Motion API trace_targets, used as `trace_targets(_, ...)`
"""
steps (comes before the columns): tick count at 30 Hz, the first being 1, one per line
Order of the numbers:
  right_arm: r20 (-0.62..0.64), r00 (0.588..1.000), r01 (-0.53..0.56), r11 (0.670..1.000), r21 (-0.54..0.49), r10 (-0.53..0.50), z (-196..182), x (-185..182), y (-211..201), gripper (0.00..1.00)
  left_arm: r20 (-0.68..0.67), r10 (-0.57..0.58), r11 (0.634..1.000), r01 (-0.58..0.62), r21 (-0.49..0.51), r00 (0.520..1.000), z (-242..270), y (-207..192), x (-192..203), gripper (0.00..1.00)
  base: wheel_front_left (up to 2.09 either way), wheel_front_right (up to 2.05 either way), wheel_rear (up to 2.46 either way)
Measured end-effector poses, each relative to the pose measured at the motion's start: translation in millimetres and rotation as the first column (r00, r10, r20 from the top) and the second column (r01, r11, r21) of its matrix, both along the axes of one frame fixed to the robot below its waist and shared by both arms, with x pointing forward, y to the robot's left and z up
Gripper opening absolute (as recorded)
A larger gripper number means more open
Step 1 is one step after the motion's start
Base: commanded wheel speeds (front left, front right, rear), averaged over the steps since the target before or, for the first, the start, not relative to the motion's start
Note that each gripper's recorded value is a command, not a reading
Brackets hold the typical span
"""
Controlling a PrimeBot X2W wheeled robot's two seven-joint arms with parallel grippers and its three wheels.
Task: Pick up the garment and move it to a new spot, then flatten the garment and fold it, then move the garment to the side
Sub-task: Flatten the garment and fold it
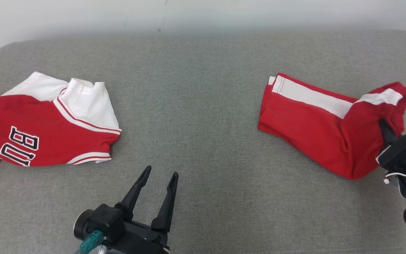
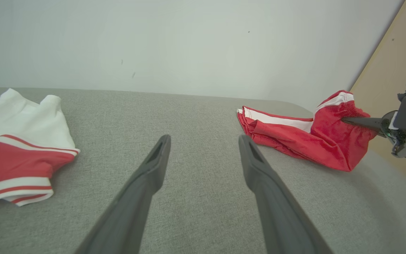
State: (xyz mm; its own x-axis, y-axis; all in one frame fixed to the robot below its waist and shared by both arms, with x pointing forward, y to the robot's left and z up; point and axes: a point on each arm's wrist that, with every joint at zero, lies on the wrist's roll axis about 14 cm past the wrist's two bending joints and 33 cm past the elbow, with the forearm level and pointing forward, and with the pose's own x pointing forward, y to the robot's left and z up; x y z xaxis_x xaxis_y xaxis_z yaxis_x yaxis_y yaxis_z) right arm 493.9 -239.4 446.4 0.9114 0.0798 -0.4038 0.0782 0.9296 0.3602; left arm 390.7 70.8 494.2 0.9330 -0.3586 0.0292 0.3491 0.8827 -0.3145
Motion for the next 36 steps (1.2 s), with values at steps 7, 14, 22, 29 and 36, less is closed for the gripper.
trace_targets(7, 0.043, 0.993, -0.115, 0.993, 0.031, 0.113, 23.2, 27.4, 49.5, 0.0, -0.012, 0.024, 1.0, -0.024, -0.009, 1.0, -2.3, 5.1, -3.5, 1.0, 0.0, 0.0, 0.0)
trace_targets(14, -0.005, 0.983, -0.185, 0.983, 0.021, 0.185, 22.7, 40.7, 84.1, 0.0, -0.022, 0.05, 0.999, -0.051, -0.02, 0.998, -3.6, 9.7, -5.3, 1.0, 0.0, 0.0, 0.0)
trace_targets(22, -0.092, 0.972, -0.215, 0.976, 0.012, 0.215, 10.8, 47.1, 110.6, 0.0, -0.032, 0.105, 0.994, -0.105, -0.015, 0.994, -6.0, 26.0, -7.1, 1.0, 0.0, 0.0, 0.0)
trace_targets(29, -0.135, 0.963, -0.232, 0.972, 0.018, 0.233, 5.6, 47.0, 126.5, 0.38, -0.037, 0.126, 0.992, -0.127, -0.014, 0.991, -7.5, 33.0, -6.1, 1.0, 0.0, 0.0, 0.0)
trace_targets(36, -0.147, 0.958, -0.244, 0.969, 0.027, 0.245, 4.7, 41.8, 134.7, 1.0, -0.033, 0.125, 0.992, -0.125, -0.015, 0.992, -6.8, 34.1, -4.3, 1.0, 0.0, 0.0, 0.0)
